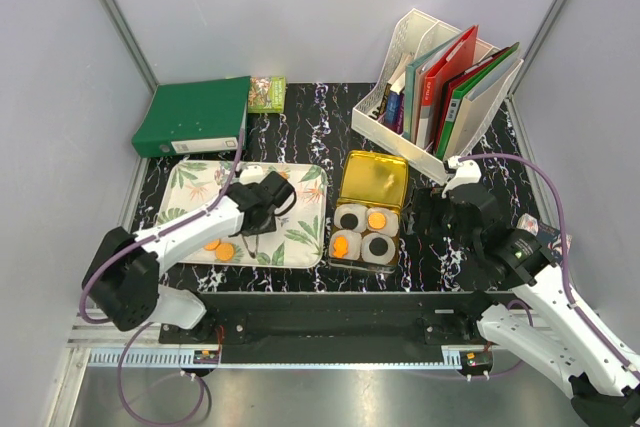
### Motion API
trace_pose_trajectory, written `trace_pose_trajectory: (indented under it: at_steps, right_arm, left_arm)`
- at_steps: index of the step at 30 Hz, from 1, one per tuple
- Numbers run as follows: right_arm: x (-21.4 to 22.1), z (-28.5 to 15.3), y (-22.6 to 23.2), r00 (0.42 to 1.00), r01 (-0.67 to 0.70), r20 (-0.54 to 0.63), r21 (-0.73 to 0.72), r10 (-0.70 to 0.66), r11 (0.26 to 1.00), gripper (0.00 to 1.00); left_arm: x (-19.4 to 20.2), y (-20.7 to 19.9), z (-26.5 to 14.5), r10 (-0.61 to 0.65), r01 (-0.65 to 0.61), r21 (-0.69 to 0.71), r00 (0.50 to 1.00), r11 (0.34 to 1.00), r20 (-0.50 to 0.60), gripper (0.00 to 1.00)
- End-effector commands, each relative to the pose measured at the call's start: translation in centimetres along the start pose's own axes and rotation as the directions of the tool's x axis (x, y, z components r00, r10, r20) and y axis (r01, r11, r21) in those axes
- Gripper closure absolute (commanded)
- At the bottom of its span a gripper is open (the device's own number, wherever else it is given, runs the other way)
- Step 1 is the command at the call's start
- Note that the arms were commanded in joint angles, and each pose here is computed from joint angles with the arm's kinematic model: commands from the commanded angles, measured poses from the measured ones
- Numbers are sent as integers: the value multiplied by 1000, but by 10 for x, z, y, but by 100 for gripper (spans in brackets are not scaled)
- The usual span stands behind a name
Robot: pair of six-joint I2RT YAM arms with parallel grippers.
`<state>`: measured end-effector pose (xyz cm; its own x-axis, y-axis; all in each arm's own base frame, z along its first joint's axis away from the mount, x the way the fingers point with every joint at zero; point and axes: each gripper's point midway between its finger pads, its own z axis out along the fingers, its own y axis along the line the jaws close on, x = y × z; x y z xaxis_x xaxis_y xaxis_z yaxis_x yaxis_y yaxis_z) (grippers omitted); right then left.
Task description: Pack the cookies
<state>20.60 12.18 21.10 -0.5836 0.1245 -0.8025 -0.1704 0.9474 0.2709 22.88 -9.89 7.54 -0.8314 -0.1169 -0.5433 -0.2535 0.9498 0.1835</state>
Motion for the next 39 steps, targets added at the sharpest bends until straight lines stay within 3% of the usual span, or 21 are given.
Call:
trace_pose_trajectory:
  at_steps: [1,11,13,15,21,25,34,37,39]
  right_arm:
    - [-9,0,1,999,-3,35,-3,3,1000,0]
    - [-8,2,3,1000,-2,29,-7,2,1000,0]
    - [-7,2,2,1000,1,26,-4,-1,1000,0]
    - [-7,2,3,1000,-1,25,-7,1,1000,0]
    - [-5,5,3,1000,-3,10,1,3,1000,0]
    - [0,14,2,999,4,-48,34,-2,999,0]
    - [2,73,-5,978,-5,-199,274,62,962,0]
    - [-13,90,-1,975,-28,-200,313,94,949,5]
    - [-31,96,-1,980,-52,-166,330,112,942,17]
  left_arm:
    - [-2,-14,3,-16,17,49,1000,999,-10,34]
    - [-33,10,-36,-63,62,18,996,998,66,23]
    - [-46,15,-52,-106,101,48,989,994,105,16]
    - [-51,22,-66,-130,121,72,984,990,125,1]
    - [-54,15,-92,-233,196,246,963,949,132,1]
    - [-46,-7,-98,-238,189,377,967,907,88,1]
    - [-43,-34,-107,-99,46,399,988,916,115,1]
    - [-43,-48,-112,-54,1,428,992,904,110,1]
    - [-43,-52,-113,-36,-17,435,993,900,112,1]
